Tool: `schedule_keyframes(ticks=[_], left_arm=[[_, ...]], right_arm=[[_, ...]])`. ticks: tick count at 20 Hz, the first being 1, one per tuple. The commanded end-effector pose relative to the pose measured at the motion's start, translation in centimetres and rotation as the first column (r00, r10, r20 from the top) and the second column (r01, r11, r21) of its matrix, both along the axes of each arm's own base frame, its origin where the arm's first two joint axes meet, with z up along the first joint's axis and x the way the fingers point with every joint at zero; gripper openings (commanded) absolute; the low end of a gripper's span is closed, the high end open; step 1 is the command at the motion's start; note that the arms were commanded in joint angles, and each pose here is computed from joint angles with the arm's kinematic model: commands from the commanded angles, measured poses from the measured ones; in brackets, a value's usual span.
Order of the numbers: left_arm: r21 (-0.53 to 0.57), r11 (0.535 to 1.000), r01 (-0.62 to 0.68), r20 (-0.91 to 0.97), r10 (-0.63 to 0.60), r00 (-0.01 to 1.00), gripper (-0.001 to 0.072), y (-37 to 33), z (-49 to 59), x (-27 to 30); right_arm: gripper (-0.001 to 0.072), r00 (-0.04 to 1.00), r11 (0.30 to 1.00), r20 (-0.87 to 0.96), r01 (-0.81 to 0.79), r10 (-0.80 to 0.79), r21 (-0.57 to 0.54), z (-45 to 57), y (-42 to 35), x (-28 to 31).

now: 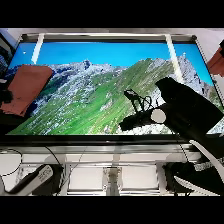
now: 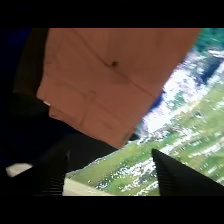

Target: Fold the clothes and pants, and hang the long-sleeved shirts on hangers.

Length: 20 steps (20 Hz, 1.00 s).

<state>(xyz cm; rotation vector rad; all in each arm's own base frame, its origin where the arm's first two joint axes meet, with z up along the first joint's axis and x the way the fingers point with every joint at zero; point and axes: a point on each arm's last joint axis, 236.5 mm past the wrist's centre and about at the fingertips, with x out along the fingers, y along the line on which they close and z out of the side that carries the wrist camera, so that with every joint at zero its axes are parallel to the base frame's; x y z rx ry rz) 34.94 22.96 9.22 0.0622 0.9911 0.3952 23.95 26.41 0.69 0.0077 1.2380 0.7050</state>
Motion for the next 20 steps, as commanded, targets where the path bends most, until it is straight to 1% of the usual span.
schedule_keyframes(ticks=[1,2,4,6,8,14,18,20], left_arm=[[-0.221,0.962,-0.160,-0.061,0.150,0.987,0.0647,5.0,-5.8,0.7],[-0.284,0.939,-0.197,-0.077,0.182,0.980,0.0647,5.9,-7.1,0.8],[-0.372,0.893,-0.252,-0.036,0.257,0.966,0.0646,7.9,-7.9,1.5],[-0.409,0.849,-0.336,0.047,0.387,0.921,0.0645,11.2,-7.6,1.9],[-0.434,0.819,-0.375,0.090,0.454,0.887,0.0632,13.1,-7.9,1.8],[-0.473,0.795,-0.379,0.001,0.431,0.902,0.0630,13.0,-12.9,1.5],[-0.455,0.804,-0.382,0.040,0.447,0.893,0.0626,14.1,-13.0,2.1],[-0.483,0.800,-0.357,0.052,0.433,0.900,0.0626,13.5,-13.5,2.9]], right_arm=[[0.0010,1.000,1.000,-0.030,0.003,-0.002,0.017,0.1,0.4,-0.6],[0.0010,0.999,1.000,-0.048,0.001,0.000,0.023,0.1,0.5,-1.0],[0.0010,0.997,1.000,-0.073,-0.002,0.004,0.029,0.1,0.6,-1.5],[0.0010,0.996,0.999,-0.088,0.004,0.000,0.046,0.3,0.9,-1.7],[0.0010,0.993,0.997,-0.114,0.031,-0.024,0.064,0.5,1.3,-1.9],[0.0010,0.987,0.993,-0.154,0.058,-0.041,0.103,1.0,2.0,-2.4],[0.0010,0.984,0.990,-0.173,0.064,-0.042,0.123,1.3,2.4,-2.7],[0.0010,0.984,0.990,-0.174,0.066,-0.044,0.125,1.3,2.5,-2.7]])
